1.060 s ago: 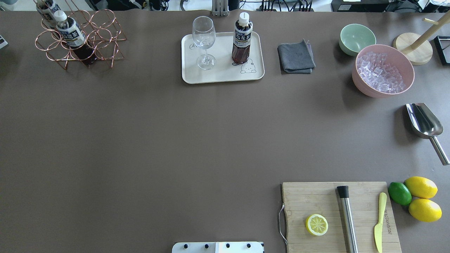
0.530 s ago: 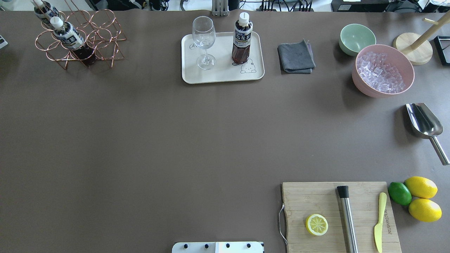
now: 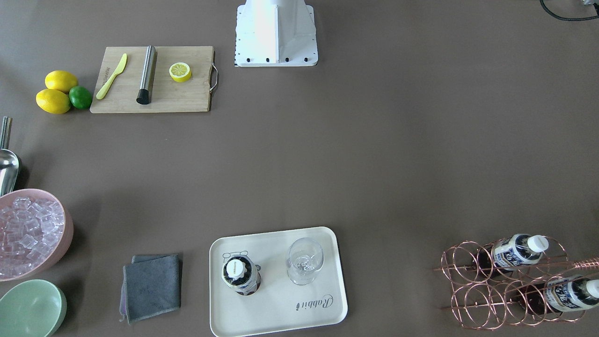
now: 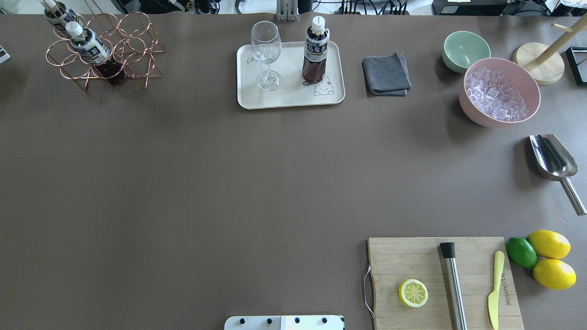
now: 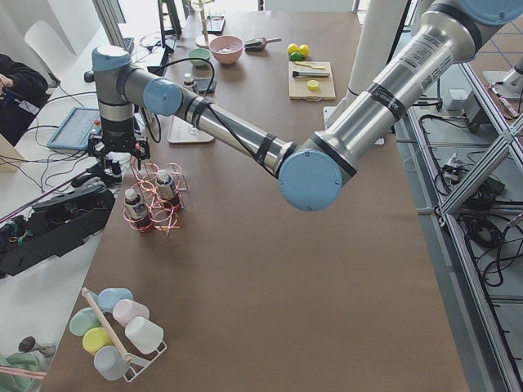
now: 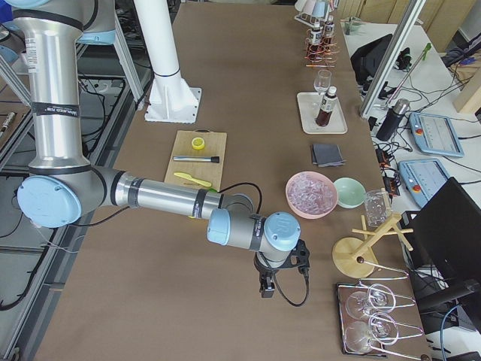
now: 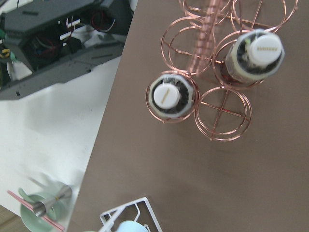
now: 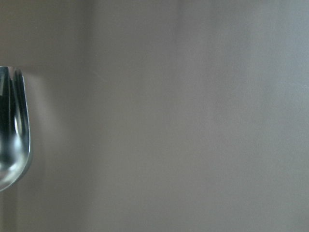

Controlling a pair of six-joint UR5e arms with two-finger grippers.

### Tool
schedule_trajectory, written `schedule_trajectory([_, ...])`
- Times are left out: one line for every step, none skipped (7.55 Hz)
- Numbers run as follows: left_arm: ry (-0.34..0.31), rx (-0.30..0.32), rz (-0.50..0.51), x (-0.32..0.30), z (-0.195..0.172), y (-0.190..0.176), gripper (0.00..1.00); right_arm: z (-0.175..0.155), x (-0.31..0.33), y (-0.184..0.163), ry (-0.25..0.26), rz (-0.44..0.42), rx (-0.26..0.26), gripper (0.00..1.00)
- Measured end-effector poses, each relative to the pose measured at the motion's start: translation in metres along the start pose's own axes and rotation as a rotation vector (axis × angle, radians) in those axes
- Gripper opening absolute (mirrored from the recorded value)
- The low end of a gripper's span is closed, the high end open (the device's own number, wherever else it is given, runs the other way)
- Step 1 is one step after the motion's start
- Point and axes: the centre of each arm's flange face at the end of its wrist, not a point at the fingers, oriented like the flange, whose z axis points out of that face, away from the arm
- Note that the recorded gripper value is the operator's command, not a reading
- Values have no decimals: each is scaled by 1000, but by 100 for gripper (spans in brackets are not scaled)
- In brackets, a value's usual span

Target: Take tea from basket to plate

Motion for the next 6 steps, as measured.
schedule_trajectory([38,9,-146,9,14,56,98,4,5,1,1,-4,6,100])
schedule_trajectory([88,23,-296,22,31,108,98,6,8,2,4,-12,12,100])
schedule_trajectory([150,32,-434,43,54,154,98,11,12,3,7,-22,21,100])
schedule_trajectory([210,43,-561,68,79,190,98,16,17,5,10,-38,31,100])
schedule_trajectory([265,53,-733,87,95,207,98,18,19,6,13,-57,40,100])
schedule_trajectory([327,50,-923,103,109,210,98,20,21,8,15,-72,47,100])
